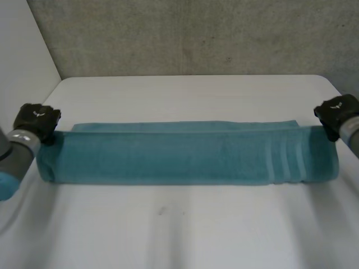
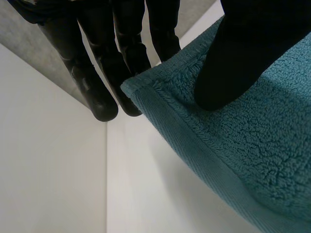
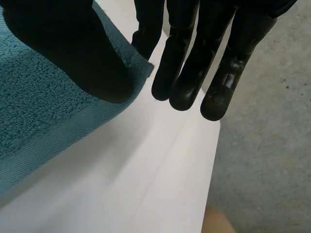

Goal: Fold the laundry

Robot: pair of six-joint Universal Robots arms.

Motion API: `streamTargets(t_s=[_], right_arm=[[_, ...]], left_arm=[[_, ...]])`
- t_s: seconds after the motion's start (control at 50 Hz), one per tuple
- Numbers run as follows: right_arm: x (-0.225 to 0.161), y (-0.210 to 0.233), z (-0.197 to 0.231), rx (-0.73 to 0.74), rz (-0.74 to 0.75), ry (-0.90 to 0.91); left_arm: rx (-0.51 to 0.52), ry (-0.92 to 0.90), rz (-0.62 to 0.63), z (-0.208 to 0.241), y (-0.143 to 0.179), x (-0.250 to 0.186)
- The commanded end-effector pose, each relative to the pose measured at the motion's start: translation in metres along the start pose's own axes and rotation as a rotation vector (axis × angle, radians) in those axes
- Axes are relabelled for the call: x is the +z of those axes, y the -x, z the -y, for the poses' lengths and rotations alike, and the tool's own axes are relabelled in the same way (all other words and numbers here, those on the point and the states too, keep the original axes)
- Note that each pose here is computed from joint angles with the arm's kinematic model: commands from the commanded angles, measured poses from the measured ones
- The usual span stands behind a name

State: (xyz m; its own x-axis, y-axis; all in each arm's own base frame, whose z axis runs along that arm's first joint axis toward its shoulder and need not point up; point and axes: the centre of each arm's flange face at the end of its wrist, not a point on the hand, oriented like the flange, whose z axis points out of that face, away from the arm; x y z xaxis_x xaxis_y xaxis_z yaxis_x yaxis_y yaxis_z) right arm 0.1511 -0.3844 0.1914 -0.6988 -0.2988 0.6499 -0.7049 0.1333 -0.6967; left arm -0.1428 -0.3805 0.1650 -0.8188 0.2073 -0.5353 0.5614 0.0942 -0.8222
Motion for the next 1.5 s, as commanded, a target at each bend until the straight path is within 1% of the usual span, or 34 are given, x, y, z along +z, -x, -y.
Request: streamTargets(t_s=[0.02,0.04,0.08,0.22,0.26,0.32,0.36,0.4,0.42,0.44,0.46,0.48,0.56,0.62,0.64,0.68,0.7,0.74,0.76,0.78,0.8,0.82,0.84,0.86,0.9,0.92,0.96,0.98,1.0,1.04,1.06,1.18,1.46,1.5], right_arm=[[0.060,0.012,0.003,0.000,-0.081,-0.065],[0.060,0.012,0.003,0.000,-0.081,-0.065],[0.075,0.013,0.003,-0.001,-0.127,-0.089],[0.091,0.018,0.008,-0.006,-0.184,-0.147],[0.091,0.022,0.011,-0.008,-0.182,-0.154],[0.090,0.026,0.011,-0.001,-0.180,-0.151],[0.088,0.026,0.012,0.012,-0.179,-0.148],[0.073,0.018,0.025,0.069,-0.186,-0.168],[0.073,0.018,0.025,0.069,-0.186,-0.168],[0.060,0.008,0.036,0.118,-0.193,-0.193],[0.060,0.008,0.036,0.118,-0.193,-0.193],[0.049,0.000,0.042,0.170,-0.197,-0.207],[0.018,-0.012,0.052,0.295,-0.182,-0.236],[0.008,-0.015,0.056,0.315,-0.173,-0.246],[-0.002,-0.017,0.060,0.322,-0.161,-0.257],[-0.011,-0.015,0.060,0.321,-0.136,-0.256],[-0.017,-0.013,0.057,0.316,-0.105,-0.249],[-0.022,-0.012,0.050,0.314,-0.078,-0.226],[-0.024,-0.014,0.040,0.316,-0.056,-0.194],[-0.024,-0.014,0.040,0.316,-0.056,-0.194],[-0.025,-0.015,0.028,0.320,-0.031,-0.153],[-0.026,-0.015,0.017,0.326,0.000,-0.112],[-0.026,-0.015,0.017,0.326,0.001,-0.112],[-0.028,-0.012,0.008,0.339,0.041,-0.080],[-0.028,-0.010,0.001,0.346,0.072,-0.063],[-0.028,-0.007,-0.003,0.353,0.104,-0.053],[-0.026,-0.003,-0.008,0.364,0.134,-0.048],[-0.021,0.003,-0.016,0.371,0.165,-0.034],[-0.021,0.003,-0.016,0.371,0.166,-0.034],[-0.008,0.013,-0.034,0.377,0.208,0.000],[-0.008,0.013,-0.034,0.377,0.208,0.000],[0.008,0.014,-0.059,0.345,0.207,0.050],[0.022,0.016,-0.072,0.343,0.193,0.050],[0.027,0.010,-0.074,0.341,0.168,0.053]], left_arm=[[0.024,-0.122,0.065,0.003,-0.009,0.058],[0.026,-0.140,0.072,0.002,-0.010,0.065],[0.027,-0.154,0.076,0.001,-0.011,0.070],[0.040,-0.238,0.072,0.003,-0.024,0.079],[0.050,-0.275,0.013,0.007,-0.036,0.075],[0.052,-0.288,-0.020,0.008,-0.041,0.071],[0.059,-0.327,-0.071,0.015,-0.045,0.064],[0.059,-0.348,-0.077,0.022,-0.043,0.061],[0.059,-0.363,-0.075,0.028,-0.039,0.058],[0.059,-0.363,-0.075,0.028,-0.039,0.058],[0.060,-0.372,-0.067,0.034,-0.035,0.055],[0.060,-0.372,-0.067,0.034,-0.035,0.055],[0.058,-0.381,-0.026,0.046,-0.015,0.044],[0.028,-0.358,-0.004,0.045,0.000,0.033],[0.028,-0.357,-0.004,0.045,0.000,0.033],[-0.020,-0.337,0.009,0.045,0.013,0.018],[-0.020,-0.337,0.009,0.045,0.013,0.018],[-0.086,-0.309,-0.009,0.043,0.012,0.000],[-0.086,-0.309,-0.009,0.043,0.012,0.000],[-0.121,-0.290,-0.026,0.041,0.009,-0.009],[-0.121,-0.290,-0.026,0.041,0.009,-0.009],[-0.154,-0.276,-0.038,0.040,0.007,-0.019],[-0.188,-0.263,-0.047,0.040,0.006,-0.028],[-0.188,-0.263,-0.047,0.040,0.006,-0.028],[-0.269,-0.229,-0.075,0.037,0.001,-0.044],[-0.269,-0.228,-0.075,0.037,0.001,-0.044],[-0.359,-0.184,-0.109,0.034,-0.006,-0.055],[-0.360,-0.184,-0.110,0.034,-0.006,-0.055],[-0.397,-0.163,-0.122,0.032,-0.009,-0.058],[-0.422,-0.142,-0.127,0.030,-0.011,-0.060],[-0.437,-0.127,-0.127,0.029,-0.012,-0.062],[-0.444,-0.096,-0.094,0.023,-0.014,-0.063],[-0.449,-0.081,-0.090,0.019,-0.016,-0.064],[-0.449,-0.079,-0.091,0.018,-0.017,-0.065]])
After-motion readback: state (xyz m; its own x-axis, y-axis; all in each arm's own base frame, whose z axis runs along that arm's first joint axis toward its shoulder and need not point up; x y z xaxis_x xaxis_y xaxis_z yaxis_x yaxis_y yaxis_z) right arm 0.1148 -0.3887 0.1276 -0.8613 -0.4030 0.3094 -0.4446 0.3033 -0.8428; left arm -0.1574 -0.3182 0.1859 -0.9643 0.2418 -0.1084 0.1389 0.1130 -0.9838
